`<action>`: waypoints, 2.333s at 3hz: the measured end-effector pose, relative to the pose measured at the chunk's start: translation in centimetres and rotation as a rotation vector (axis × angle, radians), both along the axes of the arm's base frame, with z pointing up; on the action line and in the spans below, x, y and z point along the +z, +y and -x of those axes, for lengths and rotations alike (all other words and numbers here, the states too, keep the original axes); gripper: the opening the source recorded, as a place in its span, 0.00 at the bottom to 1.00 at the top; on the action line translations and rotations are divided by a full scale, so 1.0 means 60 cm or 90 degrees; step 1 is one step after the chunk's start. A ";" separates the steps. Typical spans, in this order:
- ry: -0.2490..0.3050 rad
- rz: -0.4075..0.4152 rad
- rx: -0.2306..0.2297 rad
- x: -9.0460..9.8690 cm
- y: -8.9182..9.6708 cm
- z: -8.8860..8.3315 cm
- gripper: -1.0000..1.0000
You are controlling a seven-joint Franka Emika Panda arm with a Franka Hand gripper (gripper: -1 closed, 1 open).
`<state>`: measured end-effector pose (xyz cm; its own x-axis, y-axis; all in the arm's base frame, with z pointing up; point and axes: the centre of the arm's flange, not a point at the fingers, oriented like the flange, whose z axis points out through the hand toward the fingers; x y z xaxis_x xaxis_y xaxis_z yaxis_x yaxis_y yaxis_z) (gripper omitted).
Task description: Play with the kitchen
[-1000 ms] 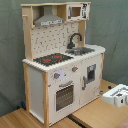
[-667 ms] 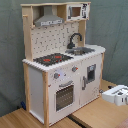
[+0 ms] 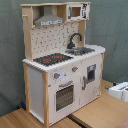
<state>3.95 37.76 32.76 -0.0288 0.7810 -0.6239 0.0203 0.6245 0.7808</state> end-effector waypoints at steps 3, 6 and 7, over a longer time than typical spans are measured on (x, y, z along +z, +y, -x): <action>-0.006 0.002 -0.030 0.145 -0.013 -0.075 1.00; -0.014 0.022 -0.006 0.268 -0.020 -0.141 1.00; -0.022 0.026 0.003 0.311 -0.021 -0.158 1.00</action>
